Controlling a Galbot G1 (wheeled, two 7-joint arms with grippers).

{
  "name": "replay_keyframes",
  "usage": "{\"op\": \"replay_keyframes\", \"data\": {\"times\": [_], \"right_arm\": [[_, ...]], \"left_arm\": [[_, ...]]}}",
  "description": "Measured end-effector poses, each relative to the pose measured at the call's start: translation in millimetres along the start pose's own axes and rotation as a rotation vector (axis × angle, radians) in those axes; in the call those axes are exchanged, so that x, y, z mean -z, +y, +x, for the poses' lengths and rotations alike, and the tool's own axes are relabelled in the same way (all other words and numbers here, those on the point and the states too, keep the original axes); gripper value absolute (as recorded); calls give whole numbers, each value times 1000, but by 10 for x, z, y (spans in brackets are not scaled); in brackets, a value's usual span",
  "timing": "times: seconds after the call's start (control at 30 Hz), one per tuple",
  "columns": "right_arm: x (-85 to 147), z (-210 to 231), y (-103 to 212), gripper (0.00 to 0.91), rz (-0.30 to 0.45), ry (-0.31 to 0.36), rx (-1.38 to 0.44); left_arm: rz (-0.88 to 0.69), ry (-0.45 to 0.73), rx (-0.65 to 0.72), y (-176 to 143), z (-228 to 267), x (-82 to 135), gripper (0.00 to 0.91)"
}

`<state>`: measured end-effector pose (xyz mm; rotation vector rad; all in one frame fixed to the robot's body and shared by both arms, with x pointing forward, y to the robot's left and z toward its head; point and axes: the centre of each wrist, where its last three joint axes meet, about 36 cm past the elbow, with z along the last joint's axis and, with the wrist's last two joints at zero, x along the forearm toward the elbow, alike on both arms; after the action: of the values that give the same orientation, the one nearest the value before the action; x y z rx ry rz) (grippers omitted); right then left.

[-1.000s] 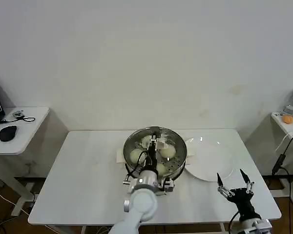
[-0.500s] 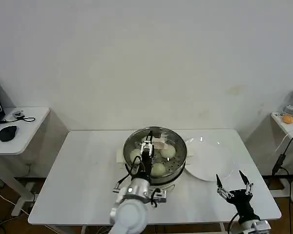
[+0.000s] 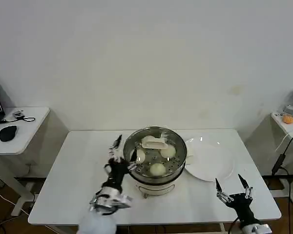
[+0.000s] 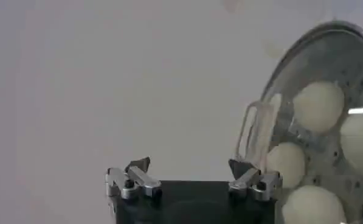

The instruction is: Take steamed baozi put them in steamer then cover it.

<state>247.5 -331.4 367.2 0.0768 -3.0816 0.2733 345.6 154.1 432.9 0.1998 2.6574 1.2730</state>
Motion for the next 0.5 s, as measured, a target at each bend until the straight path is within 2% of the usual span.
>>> {"op": "replay_keyframes", "data": {"times": [0.27, 0.5], "right_arm": [[-36, 93, 63, 907, 0, 22, 30], [-48, 168, 121, 907, -12, 45, 63]], "left_arm": [[418, 111, 109, 187, 352, -678, 907], [574, 257, 194, 254, 754, -1110, 907]]}}
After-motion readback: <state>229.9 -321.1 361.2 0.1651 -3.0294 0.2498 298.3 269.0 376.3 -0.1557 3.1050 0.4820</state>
